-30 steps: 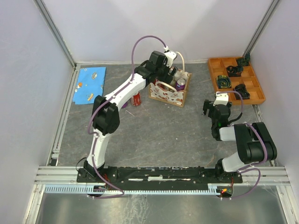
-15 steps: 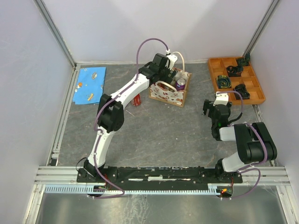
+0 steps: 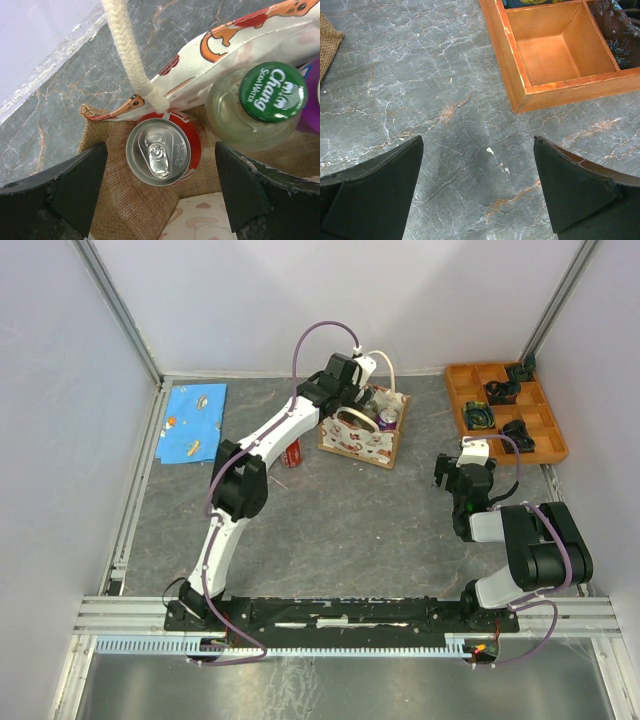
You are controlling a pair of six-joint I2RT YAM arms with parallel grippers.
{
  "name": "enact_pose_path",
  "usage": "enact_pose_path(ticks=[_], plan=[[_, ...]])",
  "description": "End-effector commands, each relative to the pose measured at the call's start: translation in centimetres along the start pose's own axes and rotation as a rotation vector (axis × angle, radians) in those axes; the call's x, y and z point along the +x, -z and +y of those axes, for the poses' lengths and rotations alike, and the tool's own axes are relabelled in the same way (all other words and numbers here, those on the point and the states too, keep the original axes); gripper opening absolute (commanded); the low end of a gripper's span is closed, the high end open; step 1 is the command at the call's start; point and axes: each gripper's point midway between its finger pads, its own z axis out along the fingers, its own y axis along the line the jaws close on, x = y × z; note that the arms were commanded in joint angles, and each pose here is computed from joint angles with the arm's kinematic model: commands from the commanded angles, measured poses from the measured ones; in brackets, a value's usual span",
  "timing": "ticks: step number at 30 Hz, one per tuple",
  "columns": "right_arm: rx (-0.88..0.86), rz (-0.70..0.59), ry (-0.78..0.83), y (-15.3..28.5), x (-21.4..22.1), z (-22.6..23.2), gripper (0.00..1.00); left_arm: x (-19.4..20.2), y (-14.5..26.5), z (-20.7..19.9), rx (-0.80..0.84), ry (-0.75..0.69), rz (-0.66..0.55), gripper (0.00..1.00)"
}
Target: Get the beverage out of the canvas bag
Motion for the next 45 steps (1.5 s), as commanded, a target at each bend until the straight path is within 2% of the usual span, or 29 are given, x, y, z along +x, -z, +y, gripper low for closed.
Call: enact_pose_path(ticks=[1, 20, 28, 33, 38, 45], plan=[[-0.007, -0.050, 0.000, -0.6, -1.9, 0.3, 0.99, 0.2, -0.9, 1.1, -0.033, -0.033, 0.001, 0.95], [-0.008, -0.050, 0.000, -0.5, -1.8, 0.3, 0.99, 2.4, -3.3, -1.0, 0.028, -0.013, 0.034, 0.95], [-0.008, -0.052, 0.000, -0.6, -1.9, 0.3, 0.99, 3.5, -3.5, -2.1, 0.076, 0.012, 0.054, 0.91], [-0.008, -0.050, 0.001, -0.6, -1.9, 0.3, 0.99, 4.1, -3.4, -3.0, 0.113, 0.028, 0.066, 0.78], [-0.007, -0.050, 0.000, -0.6, -1.9, 0.2, 0.99, 4.9, -3.4, -3.7, 0.138, 0.041, 0.088, 0.49], [-0.007, -0.050, 0.000, -0.6, -1.9, 0.2, 0.99, 6.5, -3.2, -4.0, 0.128, 0.029, 0.130, 0.47]])
